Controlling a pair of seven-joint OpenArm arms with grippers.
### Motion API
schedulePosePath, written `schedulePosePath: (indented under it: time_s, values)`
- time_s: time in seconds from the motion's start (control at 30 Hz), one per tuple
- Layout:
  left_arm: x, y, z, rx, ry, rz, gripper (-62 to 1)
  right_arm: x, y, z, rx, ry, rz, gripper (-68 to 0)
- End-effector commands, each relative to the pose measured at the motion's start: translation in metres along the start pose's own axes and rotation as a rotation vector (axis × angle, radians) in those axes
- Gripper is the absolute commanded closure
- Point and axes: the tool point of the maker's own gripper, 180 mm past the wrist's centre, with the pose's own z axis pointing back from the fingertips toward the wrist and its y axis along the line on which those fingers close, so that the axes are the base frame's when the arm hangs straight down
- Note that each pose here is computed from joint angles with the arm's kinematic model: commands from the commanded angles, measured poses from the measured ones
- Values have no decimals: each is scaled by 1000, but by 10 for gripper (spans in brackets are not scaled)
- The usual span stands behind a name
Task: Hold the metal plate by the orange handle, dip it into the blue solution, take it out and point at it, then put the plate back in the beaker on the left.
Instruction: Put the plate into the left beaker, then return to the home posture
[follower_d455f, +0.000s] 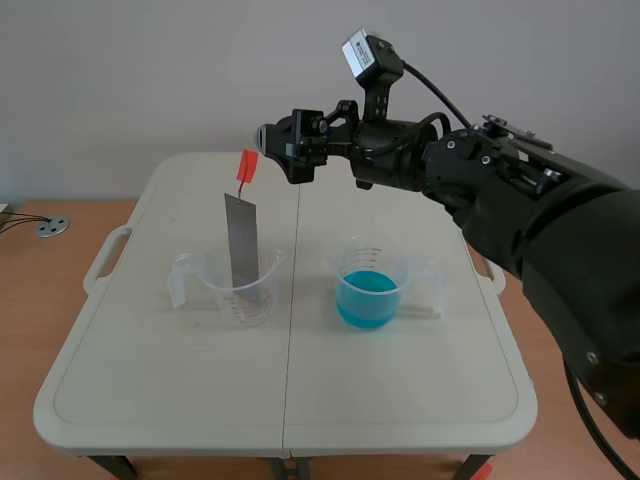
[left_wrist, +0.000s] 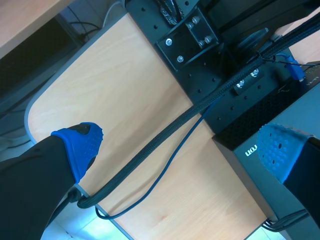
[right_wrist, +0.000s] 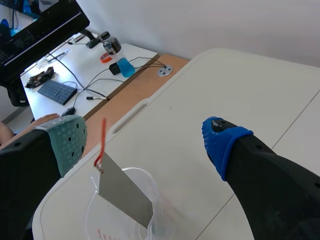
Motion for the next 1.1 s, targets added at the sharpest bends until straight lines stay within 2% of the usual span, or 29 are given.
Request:
schedulePosePath:
  time_s: [0.0,0.1,0.27,0.4,0.47,0.63,0.83,1.07]
  values:
    - [4,-5,1,-11,-19,6,-623,22,-1,-1,8,-46,26,-488]
    - [3,1,2,1,-11,-23,-623,23,0,-1,11,-48,26,-537]
    - [10,43,10,95,-19,-34,-623,21,3,0,33,-41,32,-628]
    - [23,82,21,180,-37,-70,-623,16,4,5,34,-15,41,-635]
    - [33,100,26,221,-57,-91,-623,18,4,11,35,-21,49,-638]
    - [68,136,41,315,-134,-128,-623,26,4,37,24,-33,109,-641]
    - [120,153,58,378,-271,-185,-623,27,-2,78,-38,-35,168,-641]
    - [192,145,78,388,-481,-258,-623,19,3,118,-73,-2,228,-641]
